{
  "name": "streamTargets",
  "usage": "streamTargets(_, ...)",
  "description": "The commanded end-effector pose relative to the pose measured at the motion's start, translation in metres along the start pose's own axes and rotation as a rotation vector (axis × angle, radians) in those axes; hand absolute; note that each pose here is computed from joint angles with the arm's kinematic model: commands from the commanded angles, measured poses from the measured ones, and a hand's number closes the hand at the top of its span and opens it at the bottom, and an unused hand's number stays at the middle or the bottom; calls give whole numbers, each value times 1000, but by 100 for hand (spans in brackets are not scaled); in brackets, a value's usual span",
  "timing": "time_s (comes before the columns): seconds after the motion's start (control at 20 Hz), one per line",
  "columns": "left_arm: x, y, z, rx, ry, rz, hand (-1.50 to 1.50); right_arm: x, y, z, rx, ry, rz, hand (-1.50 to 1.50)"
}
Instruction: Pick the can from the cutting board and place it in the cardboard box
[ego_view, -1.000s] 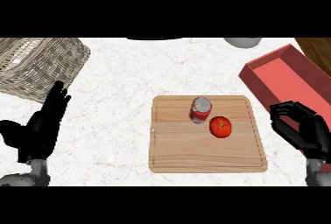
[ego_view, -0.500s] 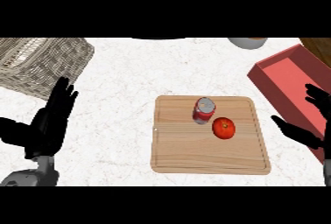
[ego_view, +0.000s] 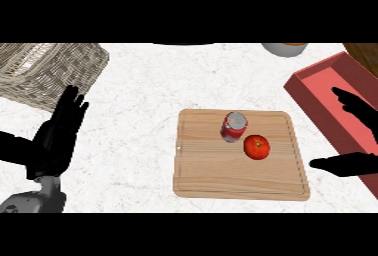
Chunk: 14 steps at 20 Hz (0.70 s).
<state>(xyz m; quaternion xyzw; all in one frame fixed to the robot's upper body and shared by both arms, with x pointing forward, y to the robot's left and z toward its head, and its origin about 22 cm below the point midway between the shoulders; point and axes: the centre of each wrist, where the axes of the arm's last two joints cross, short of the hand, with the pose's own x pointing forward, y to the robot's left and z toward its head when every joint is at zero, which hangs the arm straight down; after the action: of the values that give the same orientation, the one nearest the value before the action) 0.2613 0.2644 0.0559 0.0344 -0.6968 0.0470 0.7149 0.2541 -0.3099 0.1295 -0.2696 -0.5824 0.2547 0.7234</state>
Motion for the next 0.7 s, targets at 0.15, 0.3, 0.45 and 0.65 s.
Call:
streamTargets(0.15, -1, -14, 17, -6, 0, 7, 0, 68, -12, 14, 131, 37, -30, -150)
streamTargets(0.3, 4, 7, 13, -25, -5, 5, 0, 87, 17, -6, 148, 5, -61, -150)
streamTargets(0.45, 3, -6, 2, -4, 0, 17, 0, 89, 22, 8, 147, 6, -54, -150)
streamTargets(0.65, -2, -4, -3, -12, -11, 16, 0, 103, 48, -11, 161, 81, -5, -150)
